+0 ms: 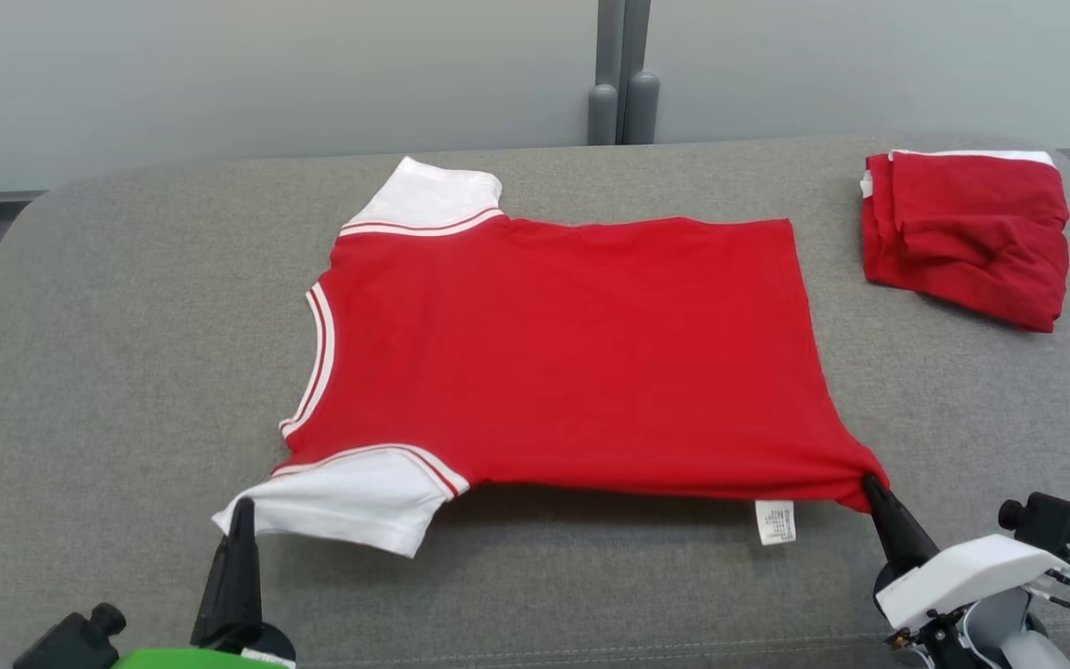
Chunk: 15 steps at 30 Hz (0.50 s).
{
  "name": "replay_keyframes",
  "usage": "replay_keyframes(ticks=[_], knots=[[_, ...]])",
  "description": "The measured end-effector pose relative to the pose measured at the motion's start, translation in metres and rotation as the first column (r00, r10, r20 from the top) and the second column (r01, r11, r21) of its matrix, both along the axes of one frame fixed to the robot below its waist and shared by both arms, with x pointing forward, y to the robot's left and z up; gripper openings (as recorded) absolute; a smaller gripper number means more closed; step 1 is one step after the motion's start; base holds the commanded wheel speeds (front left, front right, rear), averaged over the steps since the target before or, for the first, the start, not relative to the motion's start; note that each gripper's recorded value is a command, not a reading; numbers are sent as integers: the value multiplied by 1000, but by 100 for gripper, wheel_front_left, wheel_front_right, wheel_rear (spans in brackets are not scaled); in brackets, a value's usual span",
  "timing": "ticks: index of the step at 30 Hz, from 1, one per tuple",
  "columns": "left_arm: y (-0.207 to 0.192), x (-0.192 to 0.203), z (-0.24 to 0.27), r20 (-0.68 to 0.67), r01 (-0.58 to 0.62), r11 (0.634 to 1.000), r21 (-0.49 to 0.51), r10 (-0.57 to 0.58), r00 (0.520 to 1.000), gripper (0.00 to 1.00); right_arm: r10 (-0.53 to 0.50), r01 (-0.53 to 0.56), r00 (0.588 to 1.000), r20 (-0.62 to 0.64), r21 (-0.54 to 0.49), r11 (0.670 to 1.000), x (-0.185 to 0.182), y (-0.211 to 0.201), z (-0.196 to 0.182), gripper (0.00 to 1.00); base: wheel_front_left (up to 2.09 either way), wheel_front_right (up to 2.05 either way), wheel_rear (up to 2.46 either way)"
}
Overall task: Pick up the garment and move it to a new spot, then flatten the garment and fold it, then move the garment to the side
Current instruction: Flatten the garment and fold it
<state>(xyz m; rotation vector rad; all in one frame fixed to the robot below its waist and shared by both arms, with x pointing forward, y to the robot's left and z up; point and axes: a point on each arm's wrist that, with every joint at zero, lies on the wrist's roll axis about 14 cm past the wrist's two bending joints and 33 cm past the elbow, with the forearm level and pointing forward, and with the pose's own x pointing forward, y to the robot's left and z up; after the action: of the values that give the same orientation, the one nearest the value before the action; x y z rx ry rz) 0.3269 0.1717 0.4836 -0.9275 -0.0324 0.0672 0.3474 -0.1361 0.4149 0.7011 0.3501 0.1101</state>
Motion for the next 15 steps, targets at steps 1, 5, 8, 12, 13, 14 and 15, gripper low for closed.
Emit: replay_keyframes(ticks=[1, 5, 8, 12, 13, 14, 15], knots=[[2, -3, -1, -4, -7, 1000, -1, 7, 1000, 0, 5, -5, 1000, -10, -4, 1000, -3, -1, -2, 0, 0, 0, 0], [8, -13, -6, -25, -31, 1000, 0, 31, 999, 0, 10, -10, 999, -37, 2, 1000, -11, -3, -8, 0, 0, 0, 0], [8, -21, -13, -50, -31, 999, 11, 31, 998, 0, 12, -12, 999, -47, -6, 1000, -15, -6, -11, 0, 0, 0, 0], [0, -21, -13, -50, 2, 999, 46, 0, 999, 0, 24, -25, 999, -46, -10, 1000, -15, -5, -9, 0, 0, 0, 0], [-3, -21, -12, -50, 11, 999, 46, -9, 999, 0, 30, -30, 998, -48, -11, 999, -16, -5, -9, 0, 0, 0, 0], [-7, -22, -13, -53, 24, 998, 52, -21, 998, 0, 38, -39, 998, -56, -13, 999, -16, -4, -10, 0, 0, 0, 0], [-12, -22, -14, -56, 42, 997, 66, -38, 998, 0, 48, -49, 997, -65, -14, 999, -18, -3, -12, 0, 0, 0, 0]])
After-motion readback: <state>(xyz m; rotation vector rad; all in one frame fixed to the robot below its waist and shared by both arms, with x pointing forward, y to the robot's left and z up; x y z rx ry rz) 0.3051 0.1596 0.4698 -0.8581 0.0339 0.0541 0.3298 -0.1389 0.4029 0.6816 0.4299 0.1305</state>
